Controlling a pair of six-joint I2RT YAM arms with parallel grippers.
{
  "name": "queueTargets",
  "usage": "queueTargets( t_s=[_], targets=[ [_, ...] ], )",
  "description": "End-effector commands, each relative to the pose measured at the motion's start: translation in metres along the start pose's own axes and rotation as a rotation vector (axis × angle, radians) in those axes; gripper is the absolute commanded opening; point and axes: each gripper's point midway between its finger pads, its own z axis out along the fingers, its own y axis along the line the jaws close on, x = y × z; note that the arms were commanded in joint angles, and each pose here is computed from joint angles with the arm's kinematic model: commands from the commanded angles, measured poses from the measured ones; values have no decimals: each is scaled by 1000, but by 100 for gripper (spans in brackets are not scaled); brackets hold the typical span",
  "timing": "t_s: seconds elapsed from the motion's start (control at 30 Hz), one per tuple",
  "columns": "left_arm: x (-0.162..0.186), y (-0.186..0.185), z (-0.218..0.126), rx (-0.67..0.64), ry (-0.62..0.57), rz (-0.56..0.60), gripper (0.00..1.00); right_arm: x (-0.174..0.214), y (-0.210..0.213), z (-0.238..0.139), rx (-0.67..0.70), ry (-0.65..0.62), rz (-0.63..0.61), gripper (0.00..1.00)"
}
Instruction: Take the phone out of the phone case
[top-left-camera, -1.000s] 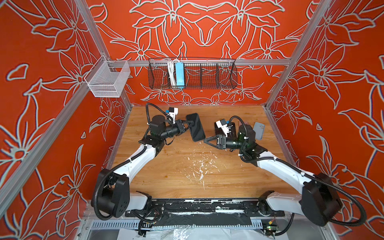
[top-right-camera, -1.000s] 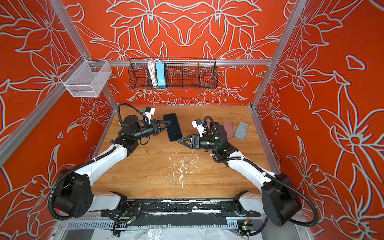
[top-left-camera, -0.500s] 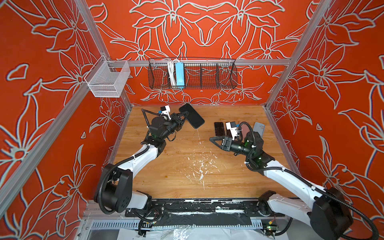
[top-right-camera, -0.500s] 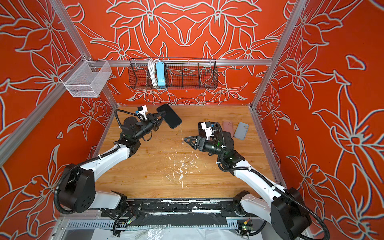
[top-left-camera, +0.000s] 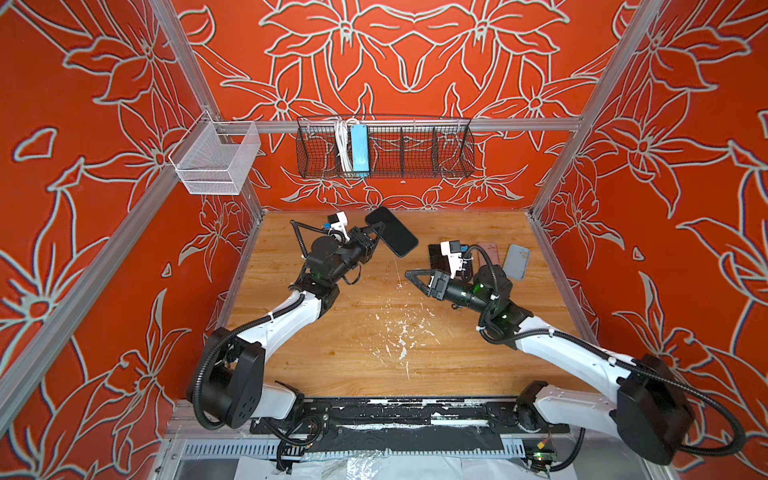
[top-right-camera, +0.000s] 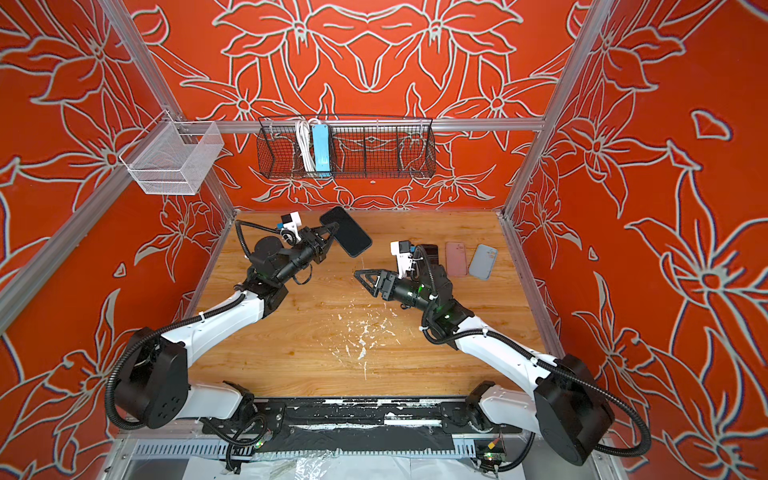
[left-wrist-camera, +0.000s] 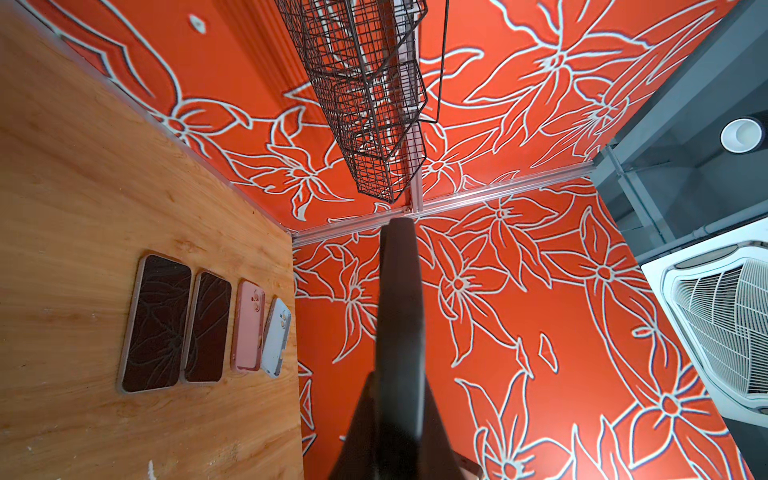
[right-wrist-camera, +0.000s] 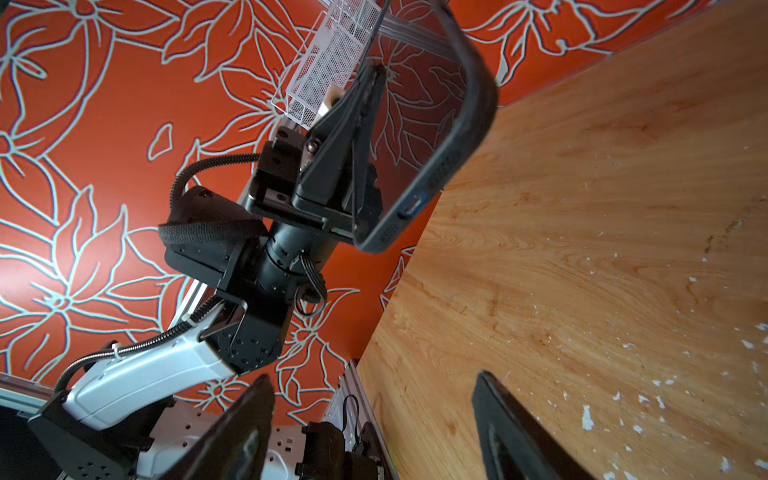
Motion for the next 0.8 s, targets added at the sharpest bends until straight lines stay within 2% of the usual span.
queueTargets(
  t_s=[0.0,0.5,0.77],
  targets=[
    [-8,-42,-12,125,-60,30,0,-25,30,6,-70,-108,-60,76],
    [1,-43,-23,126,-71,25,0,-36,29,34,-90,-177,-26,72],
    [2,-38,-21,119,-70,18,0,-37,31,42,-93,-189,-26,62]
  ],
)
